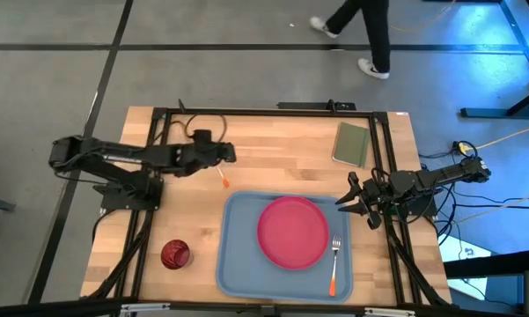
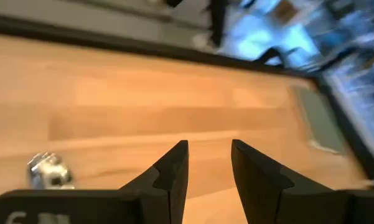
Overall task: Pick and place plate/cup/fork/spoon on tray
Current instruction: Put the orange spoon to the left of the pink serving tray
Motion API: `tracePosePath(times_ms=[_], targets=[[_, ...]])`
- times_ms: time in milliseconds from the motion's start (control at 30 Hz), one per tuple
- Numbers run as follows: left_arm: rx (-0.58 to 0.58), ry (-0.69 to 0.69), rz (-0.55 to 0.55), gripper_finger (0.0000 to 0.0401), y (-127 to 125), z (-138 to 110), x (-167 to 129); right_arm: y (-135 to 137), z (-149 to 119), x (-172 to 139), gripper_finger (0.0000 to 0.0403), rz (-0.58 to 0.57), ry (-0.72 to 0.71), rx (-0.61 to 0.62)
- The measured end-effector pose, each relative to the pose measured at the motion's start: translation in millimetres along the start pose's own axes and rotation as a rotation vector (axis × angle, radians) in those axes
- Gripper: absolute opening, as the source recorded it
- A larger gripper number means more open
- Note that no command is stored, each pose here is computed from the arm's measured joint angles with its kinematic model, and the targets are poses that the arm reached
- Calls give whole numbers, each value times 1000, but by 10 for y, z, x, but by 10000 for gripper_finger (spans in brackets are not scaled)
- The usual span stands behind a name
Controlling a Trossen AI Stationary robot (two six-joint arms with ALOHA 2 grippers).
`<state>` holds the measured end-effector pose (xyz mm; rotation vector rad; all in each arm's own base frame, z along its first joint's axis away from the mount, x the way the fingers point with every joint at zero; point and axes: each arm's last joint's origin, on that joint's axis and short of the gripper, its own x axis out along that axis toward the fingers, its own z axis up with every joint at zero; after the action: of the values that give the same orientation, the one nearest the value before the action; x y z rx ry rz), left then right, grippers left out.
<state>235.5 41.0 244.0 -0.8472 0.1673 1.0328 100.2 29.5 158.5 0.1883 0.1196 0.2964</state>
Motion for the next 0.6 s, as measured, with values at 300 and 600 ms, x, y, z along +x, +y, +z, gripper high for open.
tracePosePath(times_ms=[300, 600], targets=[[-51, 134, 323, 115, -221, 4, 250, 0, 0, 0, 102, 0, 0, 0], [-274, 187, 616, 115, -46, -308, 419, 0, 0, 0, 102, 0, 0, 0]])
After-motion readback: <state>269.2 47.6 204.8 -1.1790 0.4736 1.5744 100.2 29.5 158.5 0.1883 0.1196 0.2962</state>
